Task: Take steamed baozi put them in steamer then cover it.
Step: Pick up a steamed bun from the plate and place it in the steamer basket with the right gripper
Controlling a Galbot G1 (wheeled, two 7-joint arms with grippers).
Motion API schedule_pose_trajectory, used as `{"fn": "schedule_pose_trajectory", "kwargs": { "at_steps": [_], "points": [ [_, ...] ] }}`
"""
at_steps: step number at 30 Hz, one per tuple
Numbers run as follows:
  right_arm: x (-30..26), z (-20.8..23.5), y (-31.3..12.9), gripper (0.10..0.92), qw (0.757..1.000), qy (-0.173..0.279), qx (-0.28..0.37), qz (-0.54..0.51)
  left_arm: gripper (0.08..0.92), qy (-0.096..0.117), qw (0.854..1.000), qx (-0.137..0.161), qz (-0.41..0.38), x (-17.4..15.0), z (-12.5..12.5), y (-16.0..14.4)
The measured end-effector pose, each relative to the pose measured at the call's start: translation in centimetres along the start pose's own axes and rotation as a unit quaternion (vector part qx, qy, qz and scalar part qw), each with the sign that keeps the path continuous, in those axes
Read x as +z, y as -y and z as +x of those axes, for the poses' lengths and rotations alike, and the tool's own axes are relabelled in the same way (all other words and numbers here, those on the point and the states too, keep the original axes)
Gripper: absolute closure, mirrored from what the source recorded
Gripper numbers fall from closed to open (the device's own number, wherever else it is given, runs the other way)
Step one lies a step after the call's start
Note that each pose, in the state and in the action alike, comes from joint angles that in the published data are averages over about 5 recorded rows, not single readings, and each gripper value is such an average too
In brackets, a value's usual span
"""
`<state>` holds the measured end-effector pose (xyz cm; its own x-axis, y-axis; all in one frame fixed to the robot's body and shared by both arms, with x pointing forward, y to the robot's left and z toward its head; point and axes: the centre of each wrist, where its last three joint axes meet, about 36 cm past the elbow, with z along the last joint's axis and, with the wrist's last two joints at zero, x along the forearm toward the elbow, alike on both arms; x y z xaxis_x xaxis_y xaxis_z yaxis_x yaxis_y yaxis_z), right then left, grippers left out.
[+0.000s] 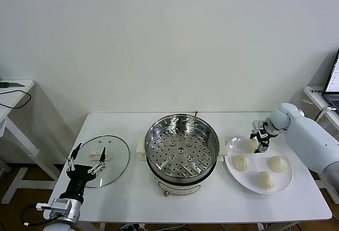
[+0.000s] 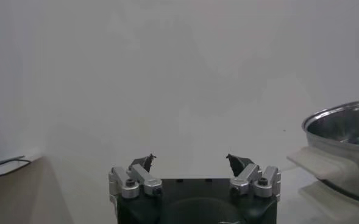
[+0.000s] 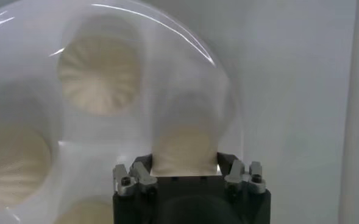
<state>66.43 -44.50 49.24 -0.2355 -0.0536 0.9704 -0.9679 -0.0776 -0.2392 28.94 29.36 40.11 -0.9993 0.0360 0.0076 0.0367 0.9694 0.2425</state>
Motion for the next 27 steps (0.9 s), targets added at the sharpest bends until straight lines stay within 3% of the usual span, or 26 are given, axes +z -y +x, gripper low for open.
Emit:
{"fn": "schedule_pose_trajectory", "kwargs": {
  "at_steps": [7,13,20,27],
  "points": [
    [-0.9,7.4,1.2,0.325,0.996,0.021,0.024,0.081,0.177,0.002,1.000,0.003,-0.003,-0.4,0.1,0.0],
    [-5.9,15.2,2.9,0.337,0.975,0.038,0.052,0.214,0.177,0.000,1.000,0.003,-0.007,-0.4,0.3,-0.1],
    [-14.5,22.1,3.8,0.335,0.920,0.037,0.073,0.383,0.177,0.003,1.000,0.002,-0.010,-0.7,0.5,-0.2],
    [-23.4,23.9,4.0,0.338,0.851,0.034,0.063,0.521,0.177,0.006,1.000,-0.002,-0.015,-1.0,0.6,-0.8]
  ]
}}
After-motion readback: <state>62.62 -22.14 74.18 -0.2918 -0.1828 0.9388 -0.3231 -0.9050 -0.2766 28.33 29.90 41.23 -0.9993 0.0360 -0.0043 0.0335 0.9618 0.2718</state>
